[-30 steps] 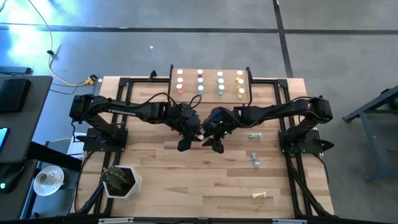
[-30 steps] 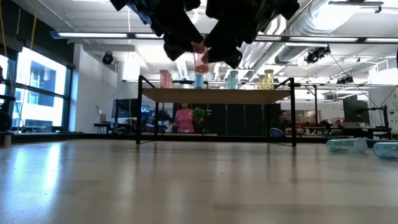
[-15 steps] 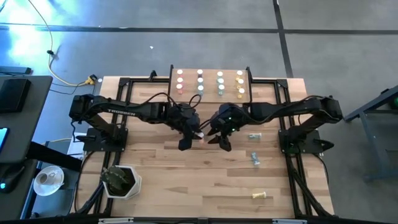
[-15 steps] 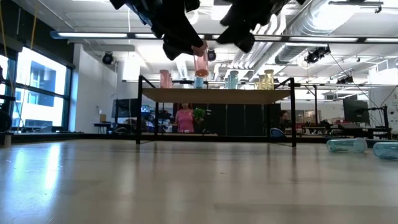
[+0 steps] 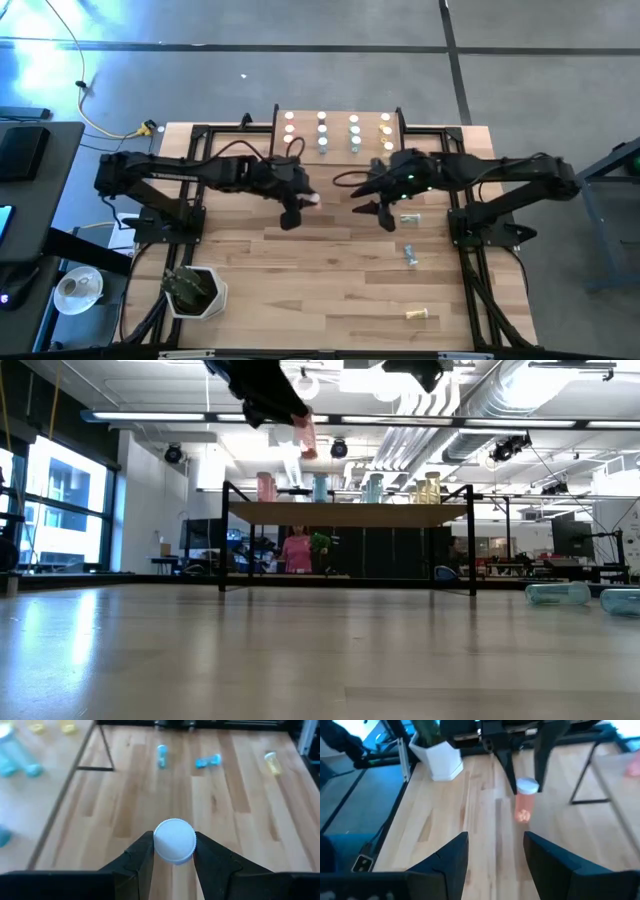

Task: Pick and place medicine bottles onto shelf by color
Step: Put the pink pill bottle on the shelf aligned with the other pink pill bottles

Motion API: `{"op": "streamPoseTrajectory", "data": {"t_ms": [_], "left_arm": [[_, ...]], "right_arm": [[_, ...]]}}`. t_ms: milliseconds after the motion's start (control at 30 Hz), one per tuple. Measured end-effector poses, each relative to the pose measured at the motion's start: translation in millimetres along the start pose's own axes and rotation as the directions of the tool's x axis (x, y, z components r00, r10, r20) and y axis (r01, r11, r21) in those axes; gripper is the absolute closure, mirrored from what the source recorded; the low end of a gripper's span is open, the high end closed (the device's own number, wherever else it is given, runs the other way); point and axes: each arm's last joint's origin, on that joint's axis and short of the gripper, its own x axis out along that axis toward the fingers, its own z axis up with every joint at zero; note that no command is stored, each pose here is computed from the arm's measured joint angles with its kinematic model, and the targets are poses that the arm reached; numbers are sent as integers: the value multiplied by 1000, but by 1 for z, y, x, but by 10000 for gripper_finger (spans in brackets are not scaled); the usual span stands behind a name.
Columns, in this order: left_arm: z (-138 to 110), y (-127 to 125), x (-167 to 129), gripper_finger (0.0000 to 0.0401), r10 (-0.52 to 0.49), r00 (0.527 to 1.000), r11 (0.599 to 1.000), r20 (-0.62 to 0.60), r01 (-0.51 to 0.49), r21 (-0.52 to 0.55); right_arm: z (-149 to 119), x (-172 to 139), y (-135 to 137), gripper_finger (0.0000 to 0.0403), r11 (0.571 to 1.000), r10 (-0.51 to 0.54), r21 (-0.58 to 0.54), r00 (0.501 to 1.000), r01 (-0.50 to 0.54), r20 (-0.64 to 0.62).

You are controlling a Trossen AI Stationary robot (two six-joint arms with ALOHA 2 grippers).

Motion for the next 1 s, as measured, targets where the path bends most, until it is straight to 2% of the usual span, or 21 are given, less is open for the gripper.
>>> {"op": "streamPoseTrajectory", "data": {"t_ms": [167,433,633,833,1000], "left_arm": [[2,4,-26,286,113,993,993,25,-114,11],[-2,12,-59,286,301,953,954,20,-301,1],[-7,24,-70,286,349,937,937,-10,-349,-31],[-9,47,-72,286,409,912,907,-38,-411,-88],[-12,66,-68,286,384,921,910,-67,-390,-139]], "right_arm": [[3,-28,3,221,999,-27,-34,998,29,63],[3,-55,7,221,999,-29,-37,993,34,114],[1,-65,8,221,999,-30,-38,993,34,113],[1,-68,9,221,999,-29,-32,992,33,122],[0,-68,9,221,999,-31,-31,993,34,112]]}}
